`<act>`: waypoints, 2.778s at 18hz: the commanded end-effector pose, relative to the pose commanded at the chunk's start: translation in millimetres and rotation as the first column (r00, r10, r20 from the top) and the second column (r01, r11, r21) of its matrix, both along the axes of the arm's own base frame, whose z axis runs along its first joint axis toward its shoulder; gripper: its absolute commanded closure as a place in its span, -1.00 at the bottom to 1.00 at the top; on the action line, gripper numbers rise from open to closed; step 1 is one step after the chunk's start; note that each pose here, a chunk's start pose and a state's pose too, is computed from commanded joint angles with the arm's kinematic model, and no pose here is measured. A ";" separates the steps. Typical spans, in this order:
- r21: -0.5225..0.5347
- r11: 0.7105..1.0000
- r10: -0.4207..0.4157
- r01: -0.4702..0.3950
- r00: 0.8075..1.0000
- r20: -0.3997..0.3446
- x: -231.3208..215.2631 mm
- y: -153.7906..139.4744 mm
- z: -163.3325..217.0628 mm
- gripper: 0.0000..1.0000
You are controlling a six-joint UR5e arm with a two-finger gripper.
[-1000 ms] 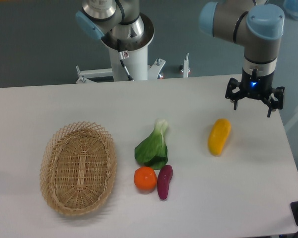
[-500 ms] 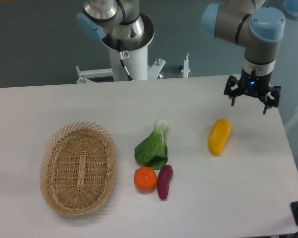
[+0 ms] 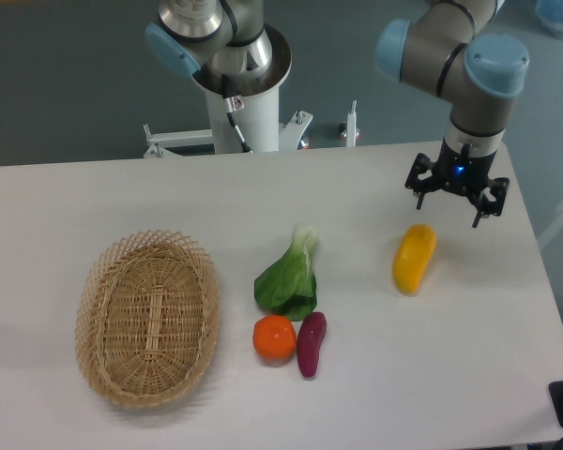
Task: Pick up the mango from the table
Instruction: 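Move the open gripper over the yellow mango and lower it, then close the gripper around the yellow mango, then lift the grasped mango up off the table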
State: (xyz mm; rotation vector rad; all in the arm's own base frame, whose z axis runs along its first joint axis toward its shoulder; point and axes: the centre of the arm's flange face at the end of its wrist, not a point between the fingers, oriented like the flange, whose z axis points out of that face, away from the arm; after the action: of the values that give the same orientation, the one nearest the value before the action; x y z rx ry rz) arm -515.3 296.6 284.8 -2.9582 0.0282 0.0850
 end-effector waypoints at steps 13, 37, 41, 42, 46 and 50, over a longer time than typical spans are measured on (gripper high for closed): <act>-0.017 1.000 -0.025 0.025 1.000 0.016 8.7 4.7 -55.0 -1.00; -0.071 0.997 -0.044 0.044 0.999 -0.002 13.0 17.5 -70.0 -0.15; -0.039 0.998 -0.043 0.042 0.999 -0.022 9.1 20.6 -56.3 -0.04; -0.031 0.999 -0.041 0.040 0.999 -0.023 9.4 22.0 -54.6 -0.01; 0.066 0.998 0.001 0.003 0.998 -0.056 5.0 33.3 -19.3 0.05; 0.186 0.981 0.066 -0.054 0.996 -0.057 11.6 48.4 19.6 0.05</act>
State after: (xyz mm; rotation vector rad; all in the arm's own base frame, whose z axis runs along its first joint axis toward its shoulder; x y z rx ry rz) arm -503.7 344.9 304.4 -2.7702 -0.0577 0.1786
